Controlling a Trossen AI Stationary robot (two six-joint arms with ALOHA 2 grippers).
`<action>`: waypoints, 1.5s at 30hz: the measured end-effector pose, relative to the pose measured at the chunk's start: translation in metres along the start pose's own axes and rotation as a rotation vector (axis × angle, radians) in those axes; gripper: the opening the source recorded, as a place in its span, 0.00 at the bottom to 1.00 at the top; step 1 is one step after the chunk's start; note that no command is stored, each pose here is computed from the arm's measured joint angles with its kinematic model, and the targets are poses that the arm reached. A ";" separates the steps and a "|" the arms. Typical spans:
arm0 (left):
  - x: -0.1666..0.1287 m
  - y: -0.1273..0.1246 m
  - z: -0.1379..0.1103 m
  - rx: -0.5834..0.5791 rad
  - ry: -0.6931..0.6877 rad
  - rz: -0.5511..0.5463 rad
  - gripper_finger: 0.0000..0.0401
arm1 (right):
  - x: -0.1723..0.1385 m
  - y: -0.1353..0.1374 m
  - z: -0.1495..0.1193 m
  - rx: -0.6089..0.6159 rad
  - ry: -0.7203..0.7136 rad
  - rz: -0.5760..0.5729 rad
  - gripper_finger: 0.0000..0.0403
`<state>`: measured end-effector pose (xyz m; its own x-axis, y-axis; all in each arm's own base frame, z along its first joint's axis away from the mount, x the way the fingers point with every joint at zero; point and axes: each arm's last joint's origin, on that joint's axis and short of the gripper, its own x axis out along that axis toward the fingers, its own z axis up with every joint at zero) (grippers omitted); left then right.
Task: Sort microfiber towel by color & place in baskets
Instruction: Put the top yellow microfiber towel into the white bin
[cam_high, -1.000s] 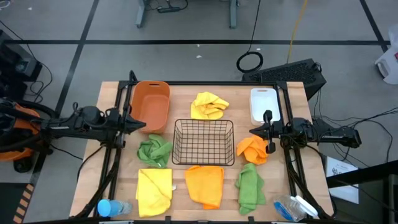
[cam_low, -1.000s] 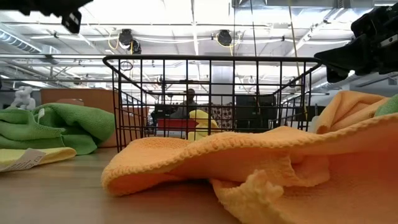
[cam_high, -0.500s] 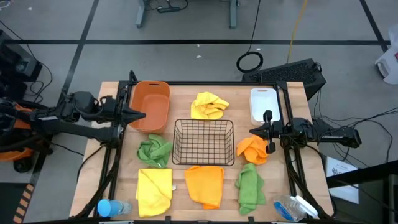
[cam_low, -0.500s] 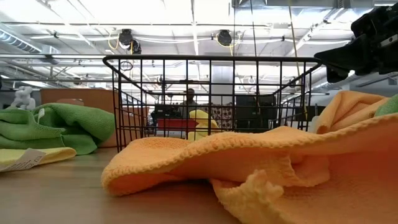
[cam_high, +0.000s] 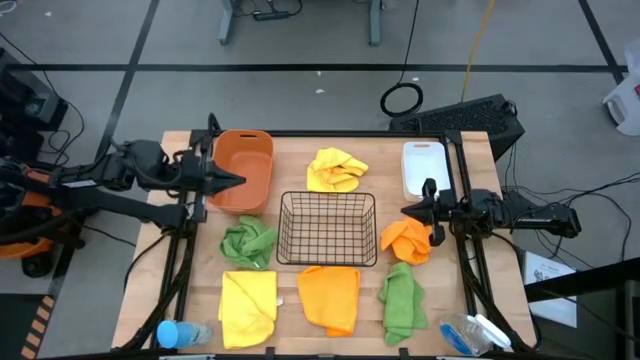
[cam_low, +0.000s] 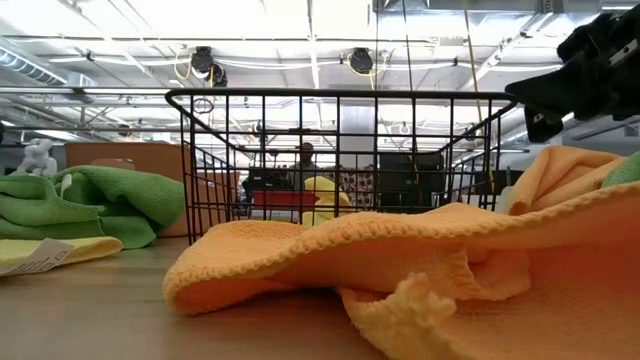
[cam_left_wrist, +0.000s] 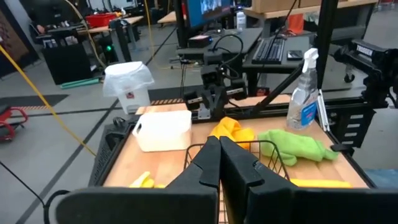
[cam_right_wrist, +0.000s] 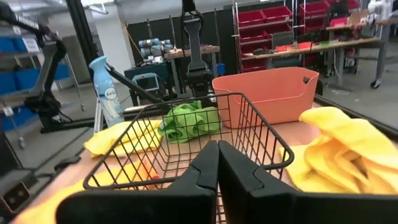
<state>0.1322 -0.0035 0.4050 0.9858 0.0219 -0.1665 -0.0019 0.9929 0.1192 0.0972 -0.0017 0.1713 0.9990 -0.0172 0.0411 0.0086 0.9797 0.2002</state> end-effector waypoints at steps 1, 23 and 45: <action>0.000 0.000 0.000 -0.001 -0.003 0.000 0.01 | 0.000 0.000 0.002 0.014 -0.003 0.001 0.00; 0.036 -0.002 -0.005 -0.014 0.073 0.034 0.01 | -0.049 0.038 0.186 0.006 -0.046 0.006 0.00; 0.043 -0.001 -0.007 -0.025 0.095 0.062 0.01 | 0.016 0.039 0.189 -0.081 0.233 -0.011 0.00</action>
<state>0.1736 -0.0031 0.3909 0.9632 0.0929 -0.2523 -0.0674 0.9919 0.1077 0.1056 -0.0011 0.3647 0.9818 0.0098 -0.1895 0.0133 0.9926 0.1204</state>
